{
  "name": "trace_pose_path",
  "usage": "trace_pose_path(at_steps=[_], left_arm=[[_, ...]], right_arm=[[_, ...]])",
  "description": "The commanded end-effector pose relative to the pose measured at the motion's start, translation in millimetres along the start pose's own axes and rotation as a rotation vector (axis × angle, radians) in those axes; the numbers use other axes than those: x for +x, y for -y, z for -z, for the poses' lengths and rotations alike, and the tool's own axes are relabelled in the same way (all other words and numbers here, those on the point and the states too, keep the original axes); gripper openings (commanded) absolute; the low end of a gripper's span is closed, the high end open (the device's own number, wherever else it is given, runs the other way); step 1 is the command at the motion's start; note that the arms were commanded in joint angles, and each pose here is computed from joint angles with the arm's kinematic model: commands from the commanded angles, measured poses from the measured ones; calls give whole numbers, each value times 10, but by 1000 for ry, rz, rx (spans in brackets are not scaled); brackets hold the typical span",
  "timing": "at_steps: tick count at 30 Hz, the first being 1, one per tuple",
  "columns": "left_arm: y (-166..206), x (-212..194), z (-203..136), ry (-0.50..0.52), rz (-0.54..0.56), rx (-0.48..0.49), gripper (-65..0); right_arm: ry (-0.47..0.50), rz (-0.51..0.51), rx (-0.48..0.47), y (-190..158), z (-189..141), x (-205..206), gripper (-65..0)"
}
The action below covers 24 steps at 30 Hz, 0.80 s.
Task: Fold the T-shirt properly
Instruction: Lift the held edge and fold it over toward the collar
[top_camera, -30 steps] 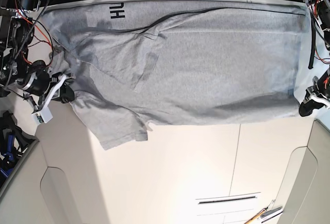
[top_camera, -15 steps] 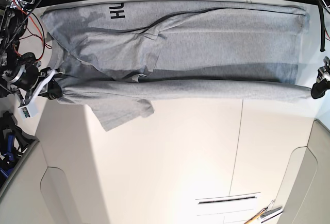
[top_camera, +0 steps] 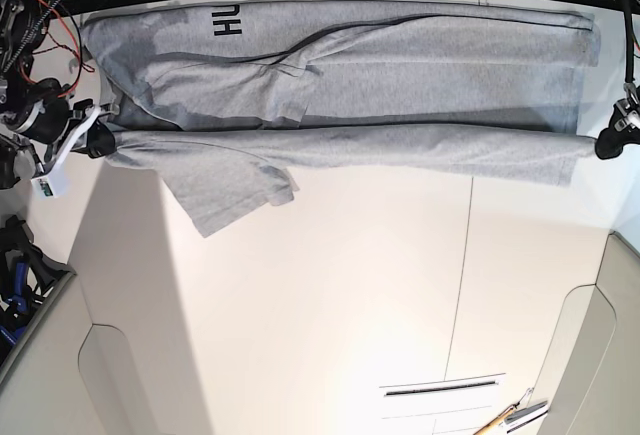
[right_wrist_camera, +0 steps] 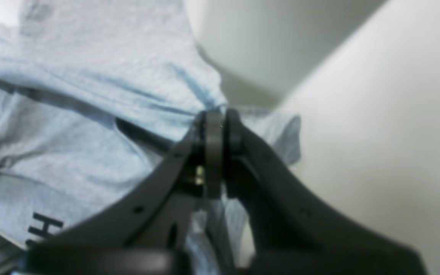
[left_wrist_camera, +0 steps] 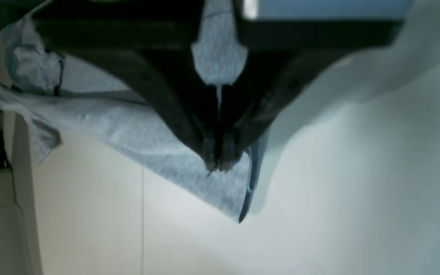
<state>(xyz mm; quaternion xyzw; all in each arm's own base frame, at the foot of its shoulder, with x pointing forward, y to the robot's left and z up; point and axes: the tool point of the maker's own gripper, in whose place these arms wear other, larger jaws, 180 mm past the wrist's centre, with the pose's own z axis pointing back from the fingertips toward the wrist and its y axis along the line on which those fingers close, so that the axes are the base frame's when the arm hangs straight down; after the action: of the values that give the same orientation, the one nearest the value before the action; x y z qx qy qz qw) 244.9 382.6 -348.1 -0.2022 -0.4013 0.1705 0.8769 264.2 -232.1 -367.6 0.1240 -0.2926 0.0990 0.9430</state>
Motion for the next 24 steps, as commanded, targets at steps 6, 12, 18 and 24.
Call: trace_pose_path(at_steps=[6,12,18,24], left_arm=[[19,112,-87,12,37,-4,-650],[10,51,-97,-25,38,-1,-650],[16,55,-159,-29,15,-17,-650],[73,14,-230,-44,-18,-64,-650]], right_arm=[[38,-21,-19,65,-82,134,-650],[15,-30,-47,116,-82,93,-650],[1,-27,-61,140,-82,66,-650],[-2,-27,-60,139,-82,60,-650]])
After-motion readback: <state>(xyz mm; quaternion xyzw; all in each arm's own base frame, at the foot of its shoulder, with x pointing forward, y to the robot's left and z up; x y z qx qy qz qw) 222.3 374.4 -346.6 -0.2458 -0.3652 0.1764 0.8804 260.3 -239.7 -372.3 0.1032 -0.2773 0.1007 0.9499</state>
